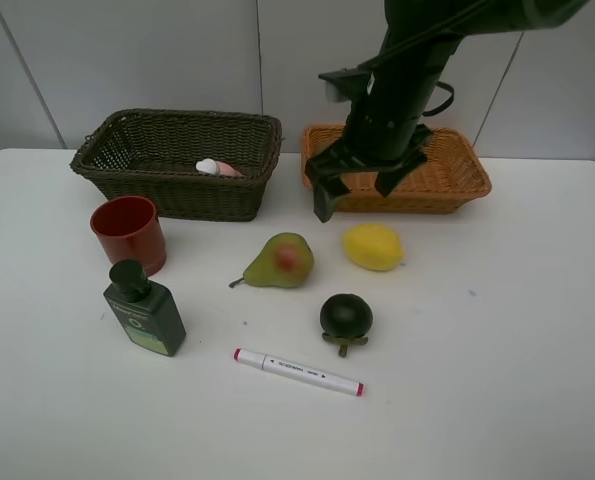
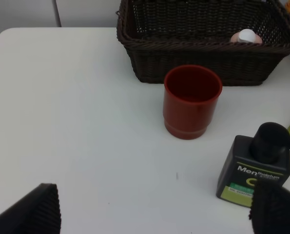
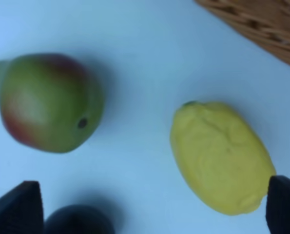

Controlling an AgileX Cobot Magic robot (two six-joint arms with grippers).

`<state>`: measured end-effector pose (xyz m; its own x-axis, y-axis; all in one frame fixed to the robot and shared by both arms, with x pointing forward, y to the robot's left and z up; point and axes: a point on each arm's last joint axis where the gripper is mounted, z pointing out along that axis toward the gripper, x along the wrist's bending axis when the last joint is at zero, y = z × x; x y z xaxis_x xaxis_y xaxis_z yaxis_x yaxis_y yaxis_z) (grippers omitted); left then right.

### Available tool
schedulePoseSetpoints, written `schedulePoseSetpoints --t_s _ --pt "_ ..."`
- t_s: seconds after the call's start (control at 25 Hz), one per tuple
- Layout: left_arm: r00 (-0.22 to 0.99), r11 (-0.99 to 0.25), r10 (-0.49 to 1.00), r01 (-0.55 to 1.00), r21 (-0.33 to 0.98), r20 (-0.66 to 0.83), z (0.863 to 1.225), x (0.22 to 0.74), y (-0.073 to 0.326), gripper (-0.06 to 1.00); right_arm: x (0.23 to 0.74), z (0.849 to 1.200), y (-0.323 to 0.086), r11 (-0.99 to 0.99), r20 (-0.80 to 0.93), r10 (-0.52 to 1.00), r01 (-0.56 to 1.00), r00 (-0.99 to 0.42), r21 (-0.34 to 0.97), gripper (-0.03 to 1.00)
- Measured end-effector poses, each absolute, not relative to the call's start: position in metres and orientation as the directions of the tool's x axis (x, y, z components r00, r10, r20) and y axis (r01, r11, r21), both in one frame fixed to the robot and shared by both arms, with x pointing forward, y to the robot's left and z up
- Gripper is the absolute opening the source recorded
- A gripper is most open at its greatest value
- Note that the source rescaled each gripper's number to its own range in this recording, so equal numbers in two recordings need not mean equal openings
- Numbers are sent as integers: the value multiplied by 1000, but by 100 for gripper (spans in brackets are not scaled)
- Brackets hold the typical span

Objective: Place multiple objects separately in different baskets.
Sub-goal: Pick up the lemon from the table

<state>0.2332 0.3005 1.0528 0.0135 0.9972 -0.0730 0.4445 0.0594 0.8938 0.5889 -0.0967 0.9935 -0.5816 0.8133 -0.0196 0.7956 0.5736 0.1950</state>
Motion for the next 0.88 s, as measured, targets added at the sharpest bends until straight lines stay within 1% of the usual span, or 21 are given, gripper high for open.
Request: schedulePoseSetpoints --t_s 0.24,0.4,0.52,0.72,0.88 --pt "14 59 997 445 894 -73 1053 233 300 100 569 983 -107 730 -62 672 647 -737 221 100" --pt "14 59 997 445 894 -73 1053 233 300 100 563 973 -110 804 -82 584 561 -808 197 100" --pt "14 59 997 445 894 -73 1053 233 300 100 565 972 -112 841 -132 533 505 -836 194 100" --pt "14 59 997 445 894 -73 1053 233 300 100 573 974 -112 862 -209 497 453 -842 228 100" --pt "14 59 997 445 894 -73 1053 233 300 100 577 961 -112 876 -223 476 439 -851 198 100"
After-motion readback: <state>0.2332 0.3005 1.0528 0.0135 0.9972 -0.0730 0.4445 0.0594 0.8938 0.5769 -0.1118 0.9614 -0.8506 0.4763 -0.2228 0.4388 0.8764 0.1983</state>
